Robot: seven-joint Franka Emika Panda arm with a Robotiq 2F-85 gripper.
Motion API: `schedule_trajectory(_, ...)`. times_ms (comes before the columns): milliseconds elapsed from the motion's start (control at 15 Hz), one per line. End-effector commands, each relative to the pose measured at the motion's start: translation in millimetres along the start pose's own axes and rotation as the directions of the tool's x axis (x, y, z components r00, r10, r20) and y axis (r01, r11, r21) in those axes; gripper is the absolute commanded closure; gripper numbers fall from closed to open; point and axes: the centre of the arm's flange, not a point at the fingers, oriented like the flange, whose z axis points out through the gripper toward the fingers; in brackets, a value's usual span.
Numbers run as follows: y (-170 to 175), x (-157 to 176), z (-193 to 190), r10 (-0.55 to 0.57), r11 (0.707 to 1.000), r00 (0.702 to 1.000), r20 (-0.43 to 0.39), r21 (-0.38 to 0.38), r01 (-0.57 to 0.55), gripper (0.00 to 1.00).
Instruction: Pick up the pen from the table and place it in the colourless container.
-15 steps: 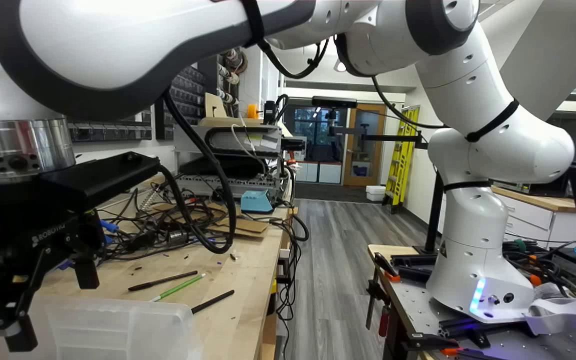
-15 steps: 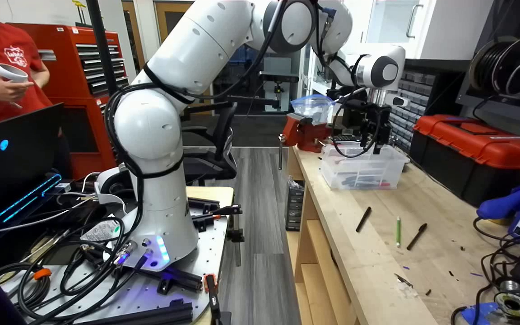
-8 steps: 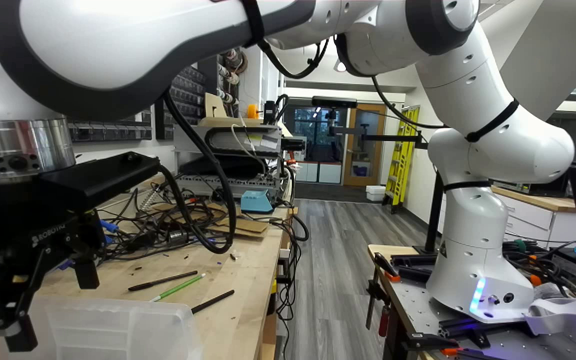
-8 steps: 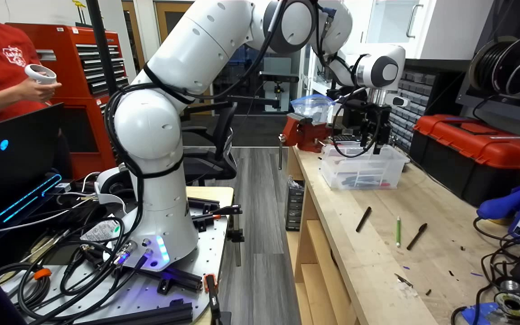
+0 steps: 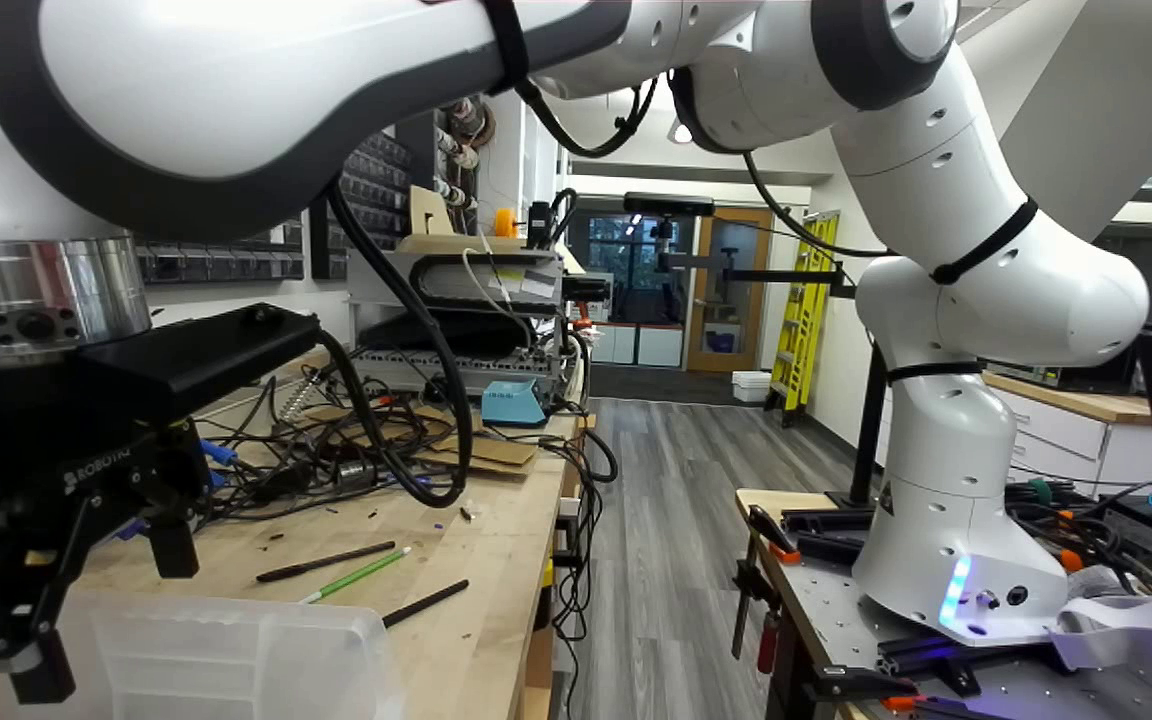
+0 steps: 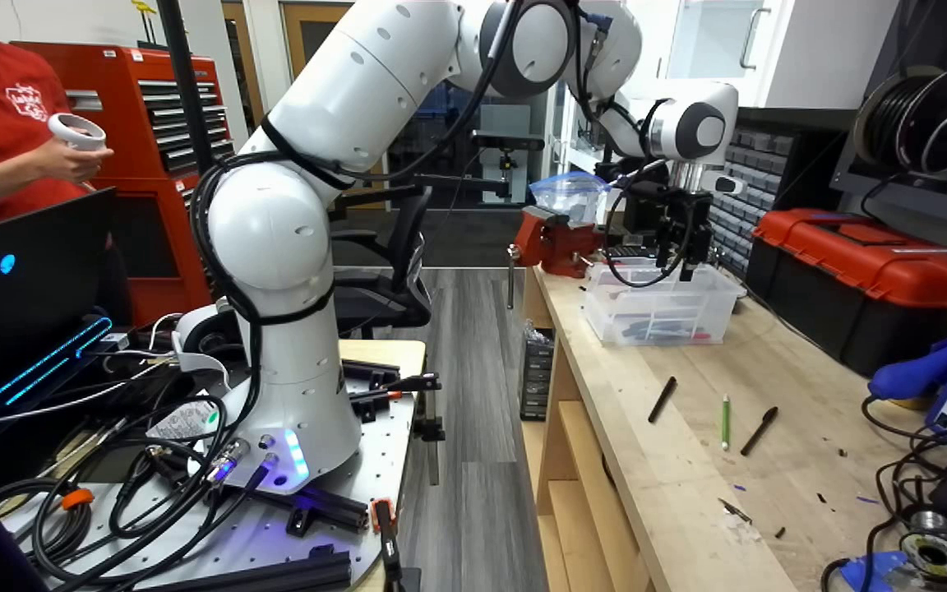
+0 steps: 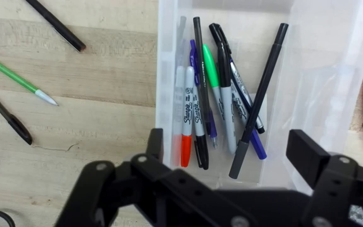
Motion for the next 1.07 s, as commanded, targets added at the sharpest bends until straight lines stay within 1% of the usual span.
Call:
schedule_trajectory(0, 1.0, -2.6, -4.2, -0.001, 1.0, 1.0, -0.004, 0.002, 0.001, 0.0)
schedule_trajectory(200, 5.3, -11.0, -16.5, -0.029, 1.0, 0.999, -0.017, -0.003, 0.029, 0.0)
schedule_trajectory(467, 17.5, -23.1, -42.6, -0.076, 0.997, 0.996, -0.043, -0.004, 0.076, 0.0)
schedule_trajectory(600, 26.4, -28.6, -52.7, -0.118, 0.993, 0.992, -0.054, -0.01, 0.117, 0.0)
schedule_trajectory(733, 40.4, -32.7, -56.2, -0.171, 0.985, 0.984, -0.056, -0.018, 0.171, 0.0)
schedule_trajectory(1000, 81.2, -42.8, -48.6, -0.262, 0.965, 0.964, -0.034, -0.04, 0.261, 0.0)
